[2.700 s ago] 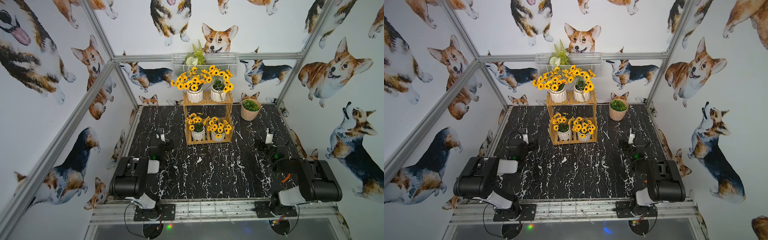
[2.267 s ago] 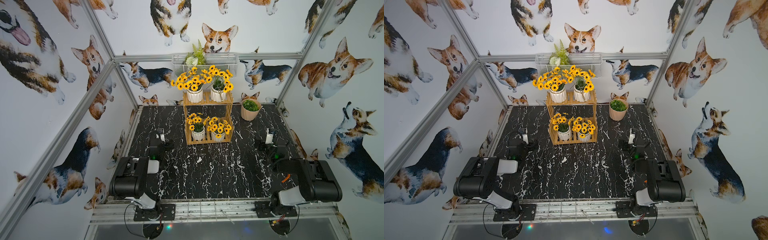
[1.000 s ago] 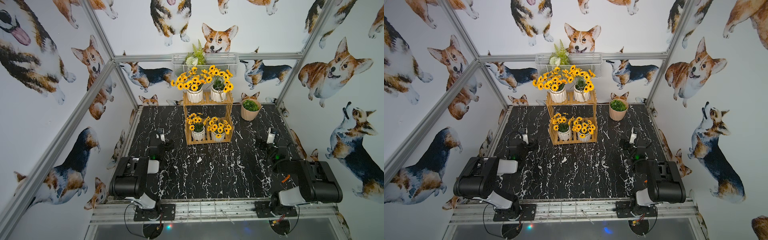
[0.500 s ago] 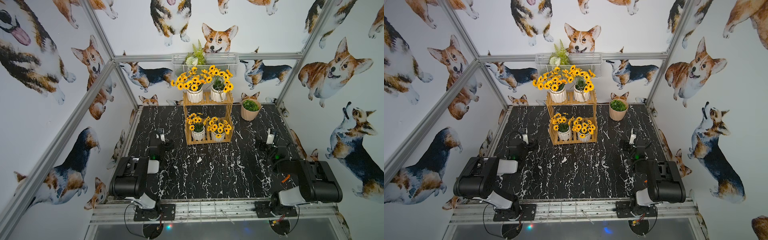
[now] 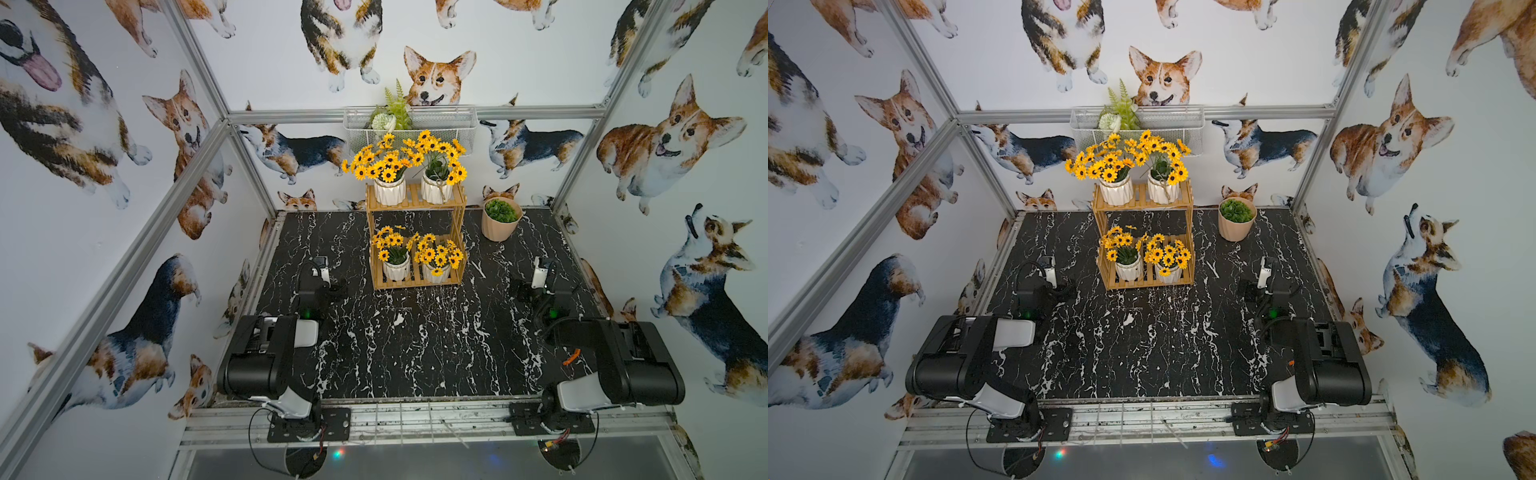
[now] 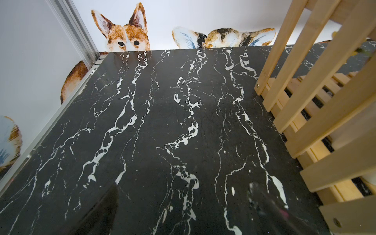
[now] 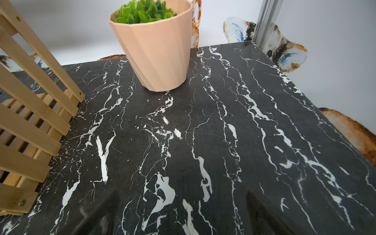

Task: Take the sunflower pots off the shelves
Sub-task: Move the shelf to the center of the board.

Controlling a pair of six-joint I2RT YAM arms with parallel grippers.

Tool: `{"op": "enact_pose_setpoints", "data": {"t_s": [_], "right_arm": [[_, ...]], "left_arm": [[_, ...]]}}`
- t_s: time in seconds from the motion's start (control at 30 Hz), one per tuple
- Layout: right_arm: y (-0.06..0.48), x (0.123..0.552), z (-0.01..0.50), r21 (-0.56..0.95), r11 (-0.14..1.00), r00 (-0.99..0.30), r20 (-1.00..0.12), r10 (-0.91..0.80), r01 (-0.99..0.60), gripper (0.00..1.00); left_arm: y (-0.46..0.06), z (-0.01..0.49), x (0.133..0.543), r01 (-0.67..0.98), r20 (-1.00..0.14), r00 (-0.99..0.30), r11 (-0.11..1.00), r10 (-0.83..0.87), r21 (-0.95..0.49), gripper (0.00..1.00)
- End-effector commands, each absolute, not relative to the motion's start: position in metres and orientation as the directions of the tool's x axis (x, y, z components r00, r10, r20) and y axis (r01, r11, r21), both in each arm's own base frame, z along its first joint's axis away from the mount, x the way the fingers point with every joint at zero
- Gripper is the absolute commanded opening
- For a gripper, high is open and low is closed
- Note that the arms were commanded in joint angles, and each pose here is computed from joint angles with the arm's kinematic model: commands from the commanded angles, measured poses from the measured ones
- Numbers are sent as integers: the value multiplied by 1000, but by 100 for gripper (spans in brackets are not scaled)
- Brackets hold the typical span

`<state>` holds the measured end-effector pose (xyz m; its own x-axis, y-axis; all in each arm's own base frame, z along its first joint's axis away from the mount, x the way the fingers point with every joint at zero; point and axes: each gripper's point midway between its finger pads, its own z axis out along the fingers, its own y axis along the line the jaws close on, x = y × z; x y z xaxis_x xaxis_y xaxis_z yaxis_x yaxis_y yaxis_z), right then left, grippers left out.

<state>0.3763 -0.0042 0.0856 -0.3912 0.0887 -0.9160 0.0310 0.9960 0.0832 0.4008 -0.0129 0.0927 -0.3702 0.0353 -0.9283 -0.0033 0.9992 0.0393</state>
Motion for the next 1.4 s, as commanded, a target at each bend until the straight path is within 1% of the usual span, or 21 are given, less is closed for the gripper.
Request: {"op": "enact_pose_setpoints", "data": {"t_s": [0.0, 0.1, 0.17, 0.2, 0.23, 0.3, 0.33, 0.37, 0.43, 0.5, 0.53, 0.57, 0.6, 0.63, 0.7, 0.8, 0.83, 0.93, 1.03, 1.17, 1.37], "right_arm": [[-6, 378, 89, 98, 995, -380, -919, 101, 28, 99], [-8, 381, 99, 104, 994, -375, -920, 111, 41, 99], [-15, 379, 120, 67, 992, -407, -907, 106, 110, 99], [-17, 379, 136, 35, 988, -402, -911, 94, 152, 99], [-16, 378, 158, 1, 983, -381, -922, 72, 184, 99], [-1, 377, 204, -45, 981, -316, -948, 17, 190, 99], [14, 371, 240, -50, 987, -247, -969, -10, 154, 99], [29, 367, 263, -46, 994, -205, -979, -25, 98, 99], [56, 353, 306, 103, 993, -75, -992, 99, -58, 99], [52, 343, 328, 294, 951, 55, -952, 300, -93, 99], [48, 339, 328, 383, 916, 75, -916, 393, -121, 99], [45, 337, 326, 437, 888, 58, -892, 448, -144, 99], [43, 339, 323, 467, 872, 16, -880, 474, -150, 99], [45, 343, 316, 451, 885, -62, -893, 446, -119, 99], [52, 350, 306, 327, 944, -196, -929, 313, -45, 99], [69, 355, 301, 91, 996, -296, -952, 80, -24, 99], [70, 356, 299, 75, 997, -326, -943, 67, -11, 99], [75, 359, 289, 93, 996, -433, -898, 82, -5, 99], [86, 361, 276, 109, 993, -525, -848, 75, -36, 99], [99, 357, 268, 149, 985, -583, -809, 71, -86, 99], [108, 357, 251, 210, 972, -642, -761, 97, -102, 99]], "left_arm": [[-11, 107, 405, -12, -914, -404, 999, 41, 50, 100], [-11, 128, 406, -6, -911, -409, 999, 44, 51, 100], [-8, 152, 405, -31, -931, -365, 999, 23, 37, 100], [-8, 163, 405, -32, -939, -343, 999, 22, 35, 100], [-8, 175, 404, -33, -946, -324, 999, 21, 33, 100], [-9, 196, 403, -35, -952, -307, 999, 2, 13, 100], [-11, 207, 402, -28, -952, -306, 1000, -16, -8, 100], [-15, 217, 402, -9, -952, -306, 1000, -25, -23, 100], [-21, 239, 400, 17, -953, -297, 998, -60, -68, 100], [-18, 258, 396, -18, -948, -293, 992, -128, -129, 100], [-22, 267, 393, 3, -947, -293, 990, -131, -138, 100], [-27, 268, 390, 29, -943, -309, 990, -125, -141, 100], [-29, 288, 389, 47, -949, -290, 989, -123, -142, 100], [-30, 293, 388, 56, -946, -304, 989, -114, -137, 100], [-32, 296, 385, 67, -938, -333, 990, -95, -124, 100], [-41, 294, 381, 113, -924, -371, 984, -90, -141, 100], [-44, 291, 379, 126, -917, -386, 980, -96, -155, 100], [-53, 285, 372, 161, -901, -419, 967, -112, -195, 100], [-59, 280, 364, 186, -890, -445, 963, -95, -196, 99], [-68, 281, 352, 226, -880, -471, 956, -61, -187, 96], [-92, 283, 331, 307, -858, -514, 936, 11, -172, 96]]}}
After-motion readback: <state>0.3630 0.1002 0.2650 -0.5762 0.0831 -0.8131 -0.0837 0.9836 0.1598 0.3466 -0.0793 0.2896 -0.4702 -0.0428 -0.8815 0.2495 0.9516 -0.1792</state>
